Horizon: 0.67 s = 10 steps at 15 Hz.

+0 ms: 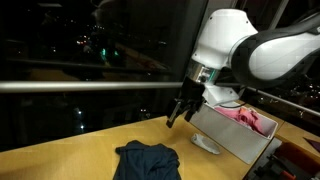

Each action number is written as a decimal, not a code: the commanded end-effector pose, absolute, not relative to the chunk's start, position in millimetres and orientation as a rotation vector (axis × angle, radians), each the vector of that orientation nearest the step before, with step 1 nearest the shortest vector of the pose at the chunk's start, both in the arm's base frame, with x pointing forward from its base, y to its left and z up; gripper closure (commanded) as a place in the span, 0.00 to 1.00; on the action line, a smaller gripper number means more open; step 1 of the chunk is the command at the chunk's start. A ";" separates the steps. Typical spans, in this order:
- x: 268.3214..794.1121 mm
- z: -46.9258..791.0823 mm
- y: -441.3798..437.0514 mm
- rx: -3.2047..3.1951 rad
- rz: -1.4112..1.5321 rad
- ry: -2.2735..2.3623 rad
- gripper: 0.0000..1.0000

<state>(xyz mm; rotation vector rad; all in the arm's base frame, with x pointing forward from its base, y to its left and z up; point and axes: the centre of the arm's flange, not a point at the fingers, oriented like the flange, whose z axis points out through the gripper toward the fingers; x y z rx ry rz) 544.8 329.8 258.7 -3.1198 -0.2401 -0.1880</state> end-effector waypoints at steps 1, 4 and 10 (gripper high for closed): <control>558.1 206.9 356.4 -2.930 -0.126 -0.211 0.00; 548.0 173.7 372.1 -2.857 -0.030 -0.173 0.00; 524.2 120.7 360.0 -2.859 0.114 -0.062 0.00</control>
